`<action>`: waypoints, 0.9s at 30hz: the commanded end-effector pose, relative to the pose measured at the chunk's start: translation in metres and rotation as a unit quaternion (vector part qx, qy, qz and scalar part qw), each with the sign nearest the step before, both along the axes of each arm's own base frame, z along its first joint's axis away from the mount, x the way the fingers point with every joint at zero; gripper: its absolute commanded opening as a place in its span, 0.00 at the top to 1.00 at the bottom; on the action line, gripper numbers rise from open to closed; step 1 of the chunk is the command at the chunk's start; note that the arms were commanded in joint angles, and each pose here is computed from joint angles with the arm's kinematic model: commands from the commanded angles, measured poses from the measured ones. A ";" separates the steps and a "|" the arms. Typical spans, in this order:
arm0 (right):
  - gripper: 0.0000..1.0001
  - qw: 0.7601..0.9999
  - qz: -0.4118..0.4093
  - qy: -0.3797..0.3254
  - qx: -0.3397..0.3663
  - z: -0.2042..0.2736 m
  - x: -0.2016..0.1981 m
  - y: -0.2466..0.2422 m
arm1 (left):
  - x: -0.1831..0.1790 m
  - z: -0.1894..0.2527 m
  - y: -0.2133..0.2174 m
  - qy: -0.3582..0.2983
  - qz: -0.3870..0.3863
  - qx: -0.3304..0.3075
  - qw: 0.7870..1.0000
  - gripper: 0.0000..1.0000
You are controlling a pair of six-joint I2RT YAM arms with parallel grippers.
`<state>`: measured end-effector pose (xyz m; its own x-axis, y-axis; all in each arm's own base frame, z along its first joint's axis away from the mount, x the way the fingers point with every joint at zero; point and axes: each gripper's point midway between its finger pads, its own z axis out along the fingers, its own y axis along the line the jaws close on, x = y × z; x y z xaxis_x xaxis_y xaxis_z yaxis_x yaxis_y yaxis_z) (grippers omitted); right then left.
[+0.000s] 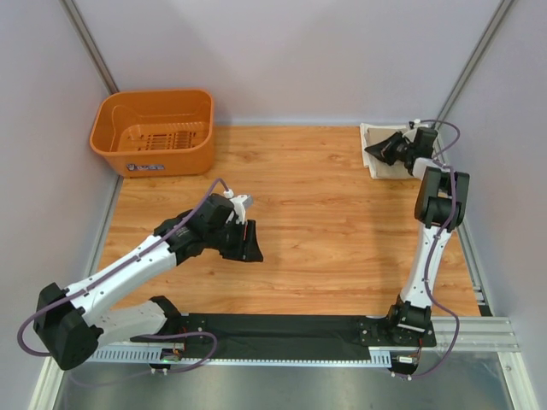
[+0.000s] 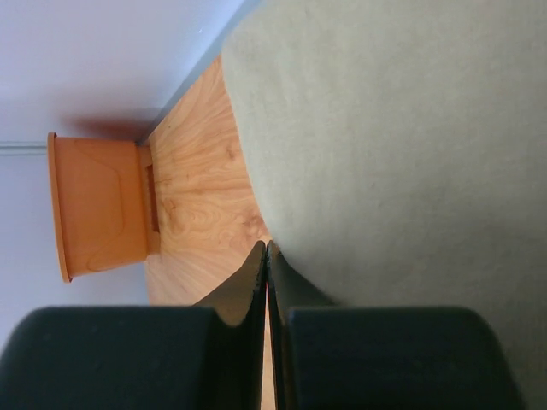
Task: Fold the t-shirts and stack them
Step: Neatly place the folded tshirt to the corner, then reset both grippers
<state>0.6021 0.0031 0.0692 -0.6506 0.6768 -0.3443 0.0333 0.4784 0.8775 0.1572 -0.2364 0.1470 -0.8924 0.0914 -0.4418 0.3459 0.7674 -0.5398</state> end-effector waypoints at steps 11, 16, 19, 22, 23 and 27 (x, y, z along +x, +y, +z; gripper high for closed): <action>1.00 0.990 -0.020 -0.061 -0.126 0.100 -0.009 -0.011 | 0.010 0.021 -0.010 -0.029 -0.035 -0.004 0.999 0.45; 1.00 0.991 -0.022 -0.035 -0.126 0.079 -0.056 -0.003 | 0.007 0.029 -0.009 -0.038 -0.037 -0.014 0.999 0.45; 1.00 0.993 -0.024 -0.028 -0.111 0.057 -0.058 -0.002 | 0.003 0.030 -0.005 -0.036 -0.035 -0.011 0.999 0.45; 1.00 0.996 -0.020 -0.012 -0.085 0.024 -0.050 0.004 | -0.007 0.029 0.001 -0.026 -0.034 -0.015 0.999 0.45; 1.00 0.997 -0.018 -0.007 -0.071 0.009 -0.047 0.005 | -0.010 0.029 0.003 -0.022 -0.033 -0.015 0.999 0.45; 1.00 0.997 -0.001 -0.013 -0.082 0.002 -0.043 0.008 | -0.026 0.038 0.015 -0.027 -0.025 -0.030 0.999 0.44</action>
<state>0.5510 0.0076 0.0613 -0.6494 0.6408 -0.4094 0.0904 0.5996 0.7952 0.1468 -0.2296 0.1764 -0.8579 0.1218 -0.4991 0.4178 0.7306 -0.5400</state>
